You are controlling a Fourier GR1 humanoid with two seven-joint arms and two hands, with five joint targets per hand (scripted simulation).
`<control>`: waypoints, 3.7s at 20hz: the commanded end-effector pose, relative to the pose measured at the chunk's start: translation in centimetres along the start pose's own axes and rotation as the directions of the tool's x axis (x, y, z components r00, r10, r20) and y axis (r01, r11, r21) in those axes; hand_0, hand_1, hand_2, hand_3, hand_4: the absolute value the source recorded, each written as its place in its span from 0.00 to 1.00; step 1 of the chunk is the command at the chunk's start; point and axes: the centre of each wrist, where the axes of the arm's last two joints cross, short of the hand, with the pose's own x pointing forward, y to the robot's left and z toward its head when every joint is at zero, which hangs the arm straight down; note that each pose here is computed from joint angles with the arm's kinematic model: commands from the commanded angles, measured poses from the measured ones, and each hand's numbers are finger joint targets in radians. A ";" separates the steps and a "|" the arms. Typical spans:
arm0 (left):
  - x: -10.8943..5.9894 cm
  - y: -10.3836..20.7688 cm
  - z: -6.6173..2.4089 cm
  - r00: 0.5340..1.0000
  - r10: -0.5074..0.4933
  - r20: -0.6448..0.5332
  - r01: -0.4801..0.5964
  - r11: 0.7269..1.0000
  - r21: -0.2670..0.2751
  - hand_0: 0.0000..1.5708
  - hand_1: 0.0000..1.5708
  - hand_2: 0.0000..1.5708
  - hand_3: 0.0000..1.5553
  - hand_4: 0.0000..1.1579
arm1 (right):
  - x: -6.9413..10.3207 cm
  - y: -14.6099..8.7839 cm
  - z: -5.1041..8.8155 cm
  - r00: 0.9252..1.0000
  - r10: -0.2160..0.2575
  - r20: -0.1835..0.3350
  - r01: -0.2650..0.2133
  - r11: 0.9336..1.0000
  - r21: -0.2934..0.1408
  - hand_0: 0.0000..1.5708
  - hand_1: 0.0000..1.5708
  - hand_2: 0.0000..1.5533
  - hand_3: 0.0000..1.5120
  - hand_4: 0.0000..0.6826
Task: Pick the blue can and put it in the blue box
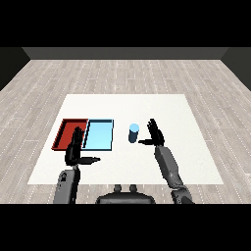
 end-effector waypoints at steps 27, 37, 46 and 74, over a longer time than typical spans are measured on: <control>0.9 1.4 -0.83 1.000 0.017 -0.001 -0.017 1.000 0.021 0.00 0.00 0.00 0.00 0.00 | -1.5 6.3 -4.5 0.989 0.106 -0.101 -0.100 0.993 0.062 0.00 0.00 0.00 0.00 0.00; -0.4 1.0 -1.31 0.999 0.036 -0.012 -0.036 0.999 0.023 0.00 0.00 0.00 0.00 0.00 | -3.6 6.9 -3.9 0.984 0.113 -0.137 -0.104 0.992 0.071 0.00 0.00 0.00 0.00 0.00; 0.9 3.0 -0.25 1.000 0.012 0.012 -0.013 0.999 0.042 0.00 0.00 0.00 0.00 0.00 | -2.0 8.7 -5.7 0.944 0.244 -0.220 -0.264 0.962 -0.064 0.89 0.89 0.91 0.89 0.63; 0.1 -5.9 -2.80 0.999 0.039 -0.037 -0.044 0.990 -0.135 0.00 0.00 0.00 0.00 0.00 | 5.5 4.8 -6.5 0.860 0.507 0.063 -0.509 0.861 0.023 0.97 0.97 0.96 0.94 0.86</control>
